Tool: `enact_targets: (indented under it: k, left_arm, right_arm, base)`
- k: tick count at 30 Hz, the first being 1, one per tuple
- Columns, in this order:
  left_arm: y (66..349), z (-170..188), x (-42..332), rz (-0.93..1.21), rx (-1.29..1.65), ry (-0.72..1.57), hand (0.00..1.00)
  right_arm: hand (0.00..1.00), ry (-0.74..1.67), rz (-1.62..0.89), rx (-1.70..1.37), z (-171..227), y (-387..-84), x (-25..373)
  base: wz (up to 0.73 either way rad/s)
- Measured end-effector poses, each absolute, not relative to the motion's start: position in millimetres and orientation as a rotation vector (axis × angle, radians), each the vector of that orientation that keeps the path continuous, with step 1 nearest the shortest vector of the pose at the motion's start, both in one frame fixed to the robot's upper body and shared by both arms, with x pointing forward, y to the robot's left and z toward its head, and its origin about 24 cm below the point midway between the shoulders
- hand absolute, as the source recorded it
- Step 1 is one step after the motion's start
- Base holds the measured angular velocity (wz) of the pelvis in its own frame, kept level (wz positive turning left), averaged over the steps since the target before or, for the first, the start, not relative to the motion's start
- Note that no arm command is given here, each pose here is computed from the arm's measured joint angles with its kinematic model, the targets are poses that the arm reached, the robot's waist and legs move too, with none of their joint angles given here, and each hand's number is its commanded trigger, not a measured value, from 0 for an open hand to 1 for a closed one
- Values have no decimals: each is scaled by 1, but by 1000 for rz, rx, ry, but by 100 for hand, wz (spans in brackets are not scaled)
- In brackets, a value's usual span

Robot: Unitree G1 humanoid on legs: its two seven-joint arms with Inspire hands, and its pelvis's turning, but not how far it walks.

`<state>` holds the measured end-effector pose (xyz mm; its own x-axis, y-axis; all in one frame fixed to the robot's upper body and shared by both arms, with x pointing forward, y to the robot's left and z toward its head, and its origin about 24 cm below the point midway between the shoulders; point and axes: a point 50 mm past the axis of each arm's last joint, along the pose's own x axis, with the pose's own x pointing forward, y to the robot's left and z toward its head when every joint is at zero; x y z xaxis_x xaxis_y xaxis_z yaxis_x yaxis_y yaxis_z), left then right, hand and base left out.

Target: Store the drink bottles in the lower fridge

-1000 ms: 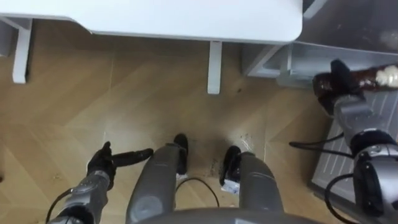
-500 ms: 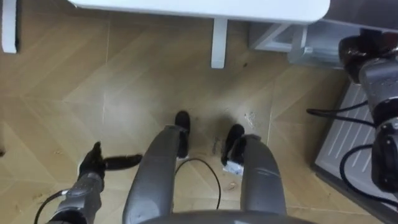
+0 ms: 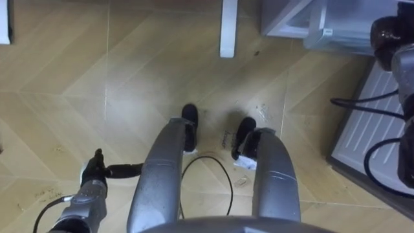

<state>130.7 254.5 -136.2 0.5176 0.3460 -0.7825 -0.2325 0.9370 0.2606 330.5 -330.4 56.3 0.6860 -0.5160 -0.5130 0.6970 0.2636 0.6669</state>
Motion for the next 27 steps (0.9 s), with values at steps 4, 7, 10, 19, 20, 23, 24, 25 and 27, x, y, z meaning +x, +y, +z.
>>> enact_targets:
  k: [4,7,10,19,20,23,24,25,27]
  left_arm:
    - [257,-136,130,367,141,967,0]
    - [257,-136,129,357,157,971,0]
    - [258,-135,129,359,174,972,0]
    - [259,-135,129,353,178,984,0]
    - [259,-134,129,352,178,984,0]
    - [259,-134,129,351,180,989,0]
    - [260,-134,128,352,182,990,0]
    - [262,-134,127,353,185,993,0]
    - [263,-133,125,352,187,994,0]
  right_arm:
    - [0,202,-820,1012,59,-330,332]
    - [0,199,-815,1011,60,-329,334]
    - [0,202,-804,994,62,-326,336]
    - [0,202,-794,995,66,-323,340]
    - [0,202,-794,995,66,-323,340]
    - [0,198,-787,995,68,-323,341]
    - [0,197,-786,995,68,-323,341]
    - [0,195,-782,996,68,-323,341]
    - [0,192,-777,995,68,-322,341]
  base:
    - [0]
    - [0]
    - [0]
    - [0]
    - [0]
    - [0]
    - [-3]
    - [-3]
    - [-4]
